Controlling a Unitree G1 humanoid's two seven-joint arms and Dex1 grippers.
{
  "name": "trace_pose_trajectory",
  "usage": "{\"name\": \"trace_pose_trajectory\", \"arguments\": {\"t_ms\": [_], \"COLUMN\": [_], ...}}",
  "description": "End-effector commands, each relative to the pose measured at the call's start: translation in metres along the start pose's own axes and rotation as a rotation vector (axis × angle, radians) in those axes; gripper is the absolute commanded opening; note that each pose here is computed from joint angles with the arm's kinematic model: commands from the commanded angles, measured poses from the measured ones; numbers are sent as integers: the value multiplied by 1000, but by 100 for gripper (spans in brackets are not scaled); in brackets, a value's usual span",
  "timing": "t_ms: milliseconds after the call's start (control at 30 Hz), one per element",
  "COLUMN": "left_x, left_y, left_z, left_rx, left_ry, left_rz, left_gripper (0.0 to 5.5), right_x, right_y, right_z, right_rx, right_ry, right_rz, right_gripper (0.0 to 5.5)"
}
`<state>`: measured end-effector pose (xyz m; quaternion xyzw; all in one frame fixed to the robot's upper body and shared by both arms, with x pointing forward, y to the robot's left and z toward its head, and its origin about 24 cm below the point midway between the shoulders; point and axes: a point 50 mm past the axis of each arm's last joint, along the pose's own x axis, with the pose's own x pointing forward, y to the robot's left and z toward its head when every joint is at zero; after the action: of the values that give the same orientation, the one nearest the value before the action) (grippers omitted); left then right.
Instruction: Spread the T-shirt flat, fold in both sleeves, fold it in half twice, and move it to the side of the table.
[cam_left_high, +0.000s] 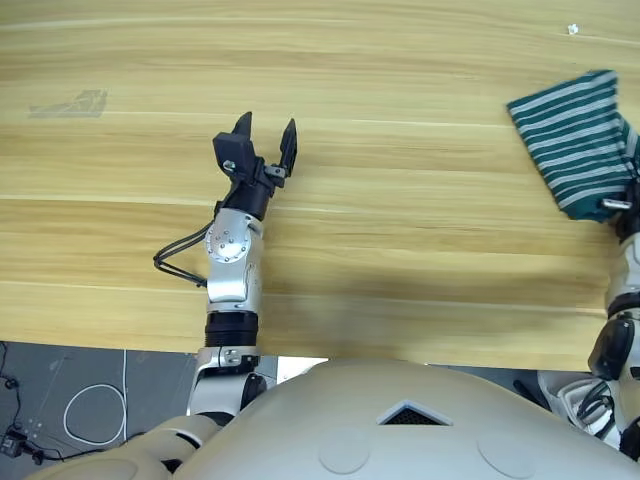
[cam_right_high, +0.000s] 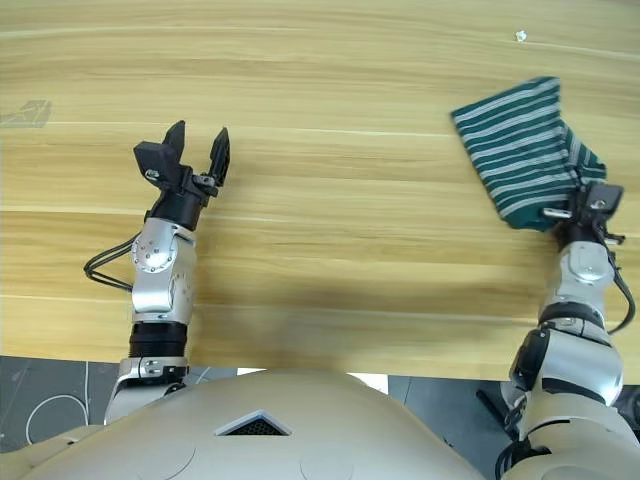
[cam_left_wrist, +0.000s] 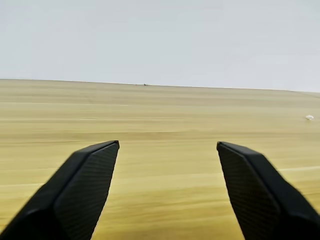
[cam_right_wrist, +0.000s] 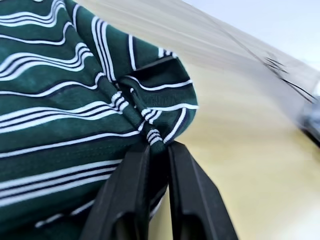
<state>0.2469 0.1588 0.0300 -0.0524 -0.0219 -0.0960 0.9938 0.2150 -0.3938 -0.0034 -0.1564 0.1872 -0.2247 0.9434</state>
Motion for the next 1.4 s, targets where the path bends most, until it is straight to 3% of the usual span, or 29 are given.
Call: {"name": "trace_pose_trajectory", "arguments": {"t_ms": [33,167,300,667,700,767,833,933,1033,1133,1400], "left_x": [-9,-11,-14,-15,-15,-14,-13,-16,-23,-30,-40], "left_y": [-3,-7,-7,-3,-3,0,3,1,-15,-23,-22], "left_z": [-4,-10,-10,-10,-10,0,23,47,49,28,7], "left_rx": [-33,-41,-45,-52,-52,-49,-23,65,131,141,314], "left_ry": [26,59,60,62,60,-1,-135,-284,-353,-306,-282], "left_rz": [31,35,46,65,65,88,145,190,145,145,142], "left_gripper": [364,364,364,364,364,364,364,364,364,364,364], "right_x": [-9,-8,-4,-4,-5,-12,-37,-74,-106,-118,-125], "right_y": [13,24,16,3,1,2,24,73,131,180,209], "right_z": [-17,-3,14,26,31,64,108,128,121,106,87], "right_rx": [2,28,154,236,239,213,176,177,252,295,265], "right_ry": [32,-93,-183,-241,-271,-508,-851,-1064,-1096,-1012,-958], "right_rz": [30,24,-100,-232,-254,-273,-184,0,205,355,411], "right_gripper": [54,54,109,319,332,366,392,445,445,445,445]}}
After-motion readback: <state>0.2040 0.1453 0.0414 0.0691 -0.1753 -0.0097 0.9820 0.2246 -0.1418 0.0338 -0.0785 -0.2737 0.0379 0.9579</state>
